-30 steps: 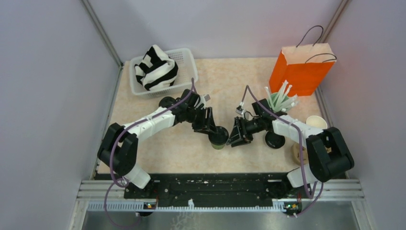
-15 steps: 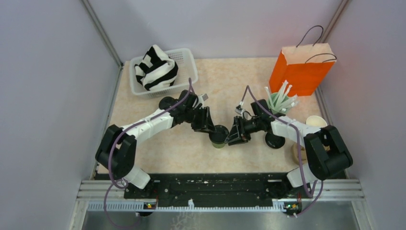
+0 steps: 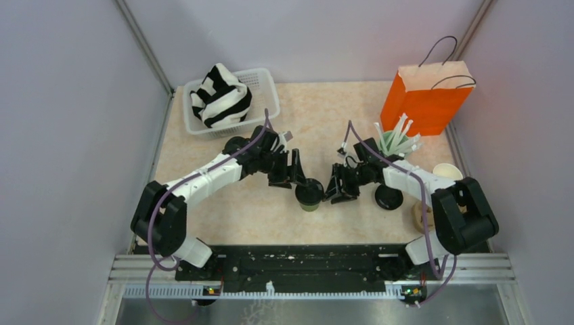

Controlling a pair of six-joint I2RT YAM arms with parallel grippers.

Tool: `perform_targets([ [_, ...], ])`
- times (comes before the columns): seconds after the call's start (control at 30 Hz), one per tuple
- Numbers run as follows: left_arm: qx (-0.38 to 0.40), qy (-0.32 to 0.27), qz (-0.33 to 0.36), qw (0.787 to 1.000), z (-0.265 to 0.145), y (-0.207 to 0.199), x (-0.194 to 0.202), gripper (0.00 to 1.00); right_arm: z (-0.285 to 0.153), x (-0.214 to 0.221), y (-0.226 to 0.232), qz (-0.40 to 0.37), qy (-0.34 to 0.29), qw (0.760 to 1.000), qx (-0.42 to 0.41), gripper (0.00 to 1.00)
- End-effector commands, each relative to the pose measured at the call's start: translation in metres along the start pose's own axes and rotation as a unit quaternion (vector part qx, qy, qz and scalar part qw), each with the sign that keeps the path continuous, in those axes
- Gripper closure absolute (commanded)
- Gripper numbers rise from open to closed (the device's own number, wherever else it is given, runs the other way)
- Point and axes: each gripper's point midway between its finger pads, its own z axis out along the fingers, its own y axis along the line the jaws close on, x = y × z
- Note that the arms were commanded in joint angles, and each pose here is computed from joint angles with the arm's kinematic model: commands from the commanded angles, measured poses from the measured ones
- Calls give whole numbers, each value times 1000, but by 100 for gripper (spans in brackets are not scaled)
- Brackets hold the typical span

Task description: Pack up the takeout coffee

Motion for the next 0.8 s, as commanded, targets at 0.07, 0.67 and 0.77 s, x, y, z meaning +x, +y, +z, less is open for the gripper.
perform_targets([
  [0.07, -31, -47, 49, 997, -29, -27, -39, 3, -42, -27, 47, -90, -53, 994, -15, 51],
  [0.67, -265, -63, 184, 945, -13, -56, -14, 2, -51, 0, 21, -90, -56, 994, 27, 48],
  [0.77, -267, -56, 189, 943, -5, -55, -10, 2, -51, 1, 19, -90, -56, 994, 27, 48],
])
